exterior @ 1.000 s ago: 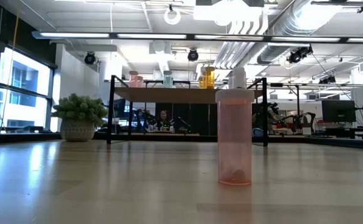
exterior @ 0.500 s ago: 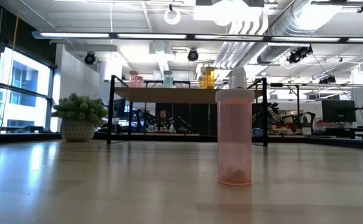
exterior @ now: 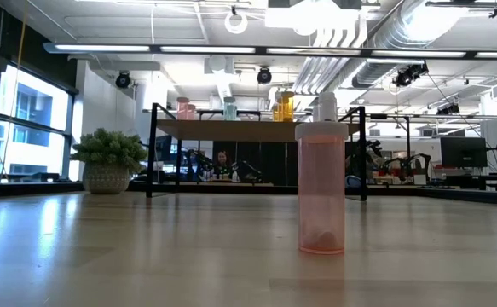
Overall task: Pick and place medicine bottles onto shelf by color
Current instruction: Put the blue pill bottle on the shelf aligned with the other blue pill bottles
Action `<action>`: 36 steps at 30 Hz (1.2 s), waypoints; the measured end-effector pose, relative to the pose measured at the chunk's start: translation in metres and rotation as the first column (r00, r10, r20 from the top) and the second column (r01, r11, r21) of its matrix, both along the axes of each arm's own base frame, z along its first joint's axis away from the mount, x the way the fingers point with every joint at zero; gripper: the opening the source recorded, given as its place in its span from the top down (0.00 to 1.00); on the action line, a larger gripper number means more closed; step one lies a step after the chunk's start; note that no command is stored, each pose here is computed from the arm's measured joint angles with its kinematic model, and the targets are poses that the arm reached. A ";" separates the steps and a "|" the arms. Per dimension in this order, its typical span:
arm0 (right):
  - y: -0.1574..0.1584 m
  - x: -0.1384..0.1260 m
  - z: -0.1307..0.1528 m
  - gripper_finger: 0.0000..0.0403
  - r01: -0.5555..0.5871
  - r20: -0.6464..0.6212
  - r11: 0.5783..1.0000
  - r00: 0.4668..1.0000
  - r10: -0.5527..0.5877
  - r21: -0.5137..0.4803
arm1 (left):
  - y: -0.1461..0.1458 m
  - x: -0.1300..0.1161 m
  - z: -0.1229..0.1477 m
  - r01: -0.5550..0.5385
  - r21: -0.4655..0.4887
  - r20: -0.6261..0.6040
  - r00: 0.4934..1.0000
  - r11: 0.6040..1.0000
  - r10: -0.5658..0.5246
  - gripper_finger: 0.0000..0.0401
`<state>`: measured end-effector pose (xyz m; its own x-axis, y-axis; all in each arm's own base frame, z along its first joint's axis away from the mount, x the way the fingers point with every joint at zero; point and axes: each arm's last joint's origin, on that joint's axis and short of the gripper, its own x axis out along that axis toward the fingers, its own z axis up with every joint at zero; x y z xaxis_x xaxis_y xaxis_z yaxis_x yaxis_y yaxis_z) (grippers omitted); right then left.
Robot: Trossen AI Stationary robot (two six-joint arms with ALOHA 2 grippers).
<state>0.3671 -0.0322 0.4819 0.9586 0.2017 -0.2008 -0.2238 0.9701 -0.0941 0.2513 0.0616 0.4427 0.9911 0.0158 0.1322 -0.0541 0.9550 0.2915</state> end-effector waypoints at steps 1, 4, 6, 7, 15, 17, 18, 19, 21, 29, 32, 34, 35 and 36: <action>-0.002 -0.002 0.000 0.55 0.019 -0.013 1.000 1.000 -0.019 -0.002 | 0.001 0.000 -0.001 -0.023 0.006 -0.013 1.000 1.000 0.023 0.77; -0.008 -0.012 0.003 0.50 0.066 -0.037 0.998 0.997 -0.066 -0.009 | 0.002 0.001 -0.004 -0.067 0.022 -0.041 0.997 0.997 0.068 0.77; -0.014 -0.019 0.005 0.48 0.097 -0.052 0.995 0.994 -0.098 -0.018 | 0.003 0.001 -0.006 -0.085 0.024 -0.060 0.994 0.996 0.086 0.77; -0.017 -0.023 0.006 0.48 0.118 -0.065 0.993 0.991 -0.120 -0.031 | 0.003 0.001 -0.007 -0.106 0.026 -0.073 0.992 0.994 0.107 0.77; -0.036 -0.045 0.007 0.47 0.214 -0.135 0.966 0.963 -0.234 -0.145 | 0.011 -0.002 -0.026 -0.243 0.012 -0.259 0.936 0.970 0.238 0.77; -0.040 -0.047 0.002 0.47 0.215 -0.174 0.963 0.954 -0.243 -0.164 | 0.013 -0.001 -0.032 -0.254 0.004 -0.317 0.917 0.967 0.243 0.77; -0.042 -0.047 0.001 0.47 0.214 -0.183 0.961 0.952 -0.245 -0.175 | 0.013 0.000 -0.036 -0.255 0.006 -0.344 0.908 0.967 0.241 0.77; -0.044 -0.046 -0.001 0.47 0.212 -0.196 0.960 0.949 -0.247 -0.184 | 0.013 0.000 -0.040 -0.254 0.008 -0.377 0.895 0.967 0.238 0.77; -0.047 -0.046 -0.006 0.47 0.201 -0.227 0.957 0.942 -0.247 -0.207 | 0.014 0.002 -0.046 -0.254 0.006 -0.421 0.876 0.967 0.233 0.77; -0.050 -0.029 -0.030 0.47 0.108 -0.335 0.963 0.923 -0.190 -0.248 | 0.021 0.021 -0.070 -0.280 -0.037 -0.532 0.818 0.959 0.218 0.77; -0.051 -0.026 -0.038 0.47 0.083 -0.387 0.963 0.904 -0.180 -0.255 | 0.025 0.030 -0.080 -0.281 -0.039 -0.564 0.798 0.959 0.211 0.77; -0.051 -0.025 -0.041 0.47 0.079 -0.401 0.964 0.898 -0.179 -0.252 | 0.028 0.036 -0.085 -0.288 -0.046 -0.568 0.795 0.957 0.212 0.77; -0.051 -0.024 -0.042 0.47 0.079 -0.405 0.965 0.897 -0.178 -0.251 | 0.029 0.038 -0.087 -0.291 -0.046 -0.568 0.795 0.956 0.214 0.77; -0.051 -0.024 -0.043 0.47 0.077 -0.413 0.966 0.893 -0.177 -0.248 | 0.031 0.040 -0.089 -0.294 -0.046 -0.575 0.789 0.955 0.216 0.77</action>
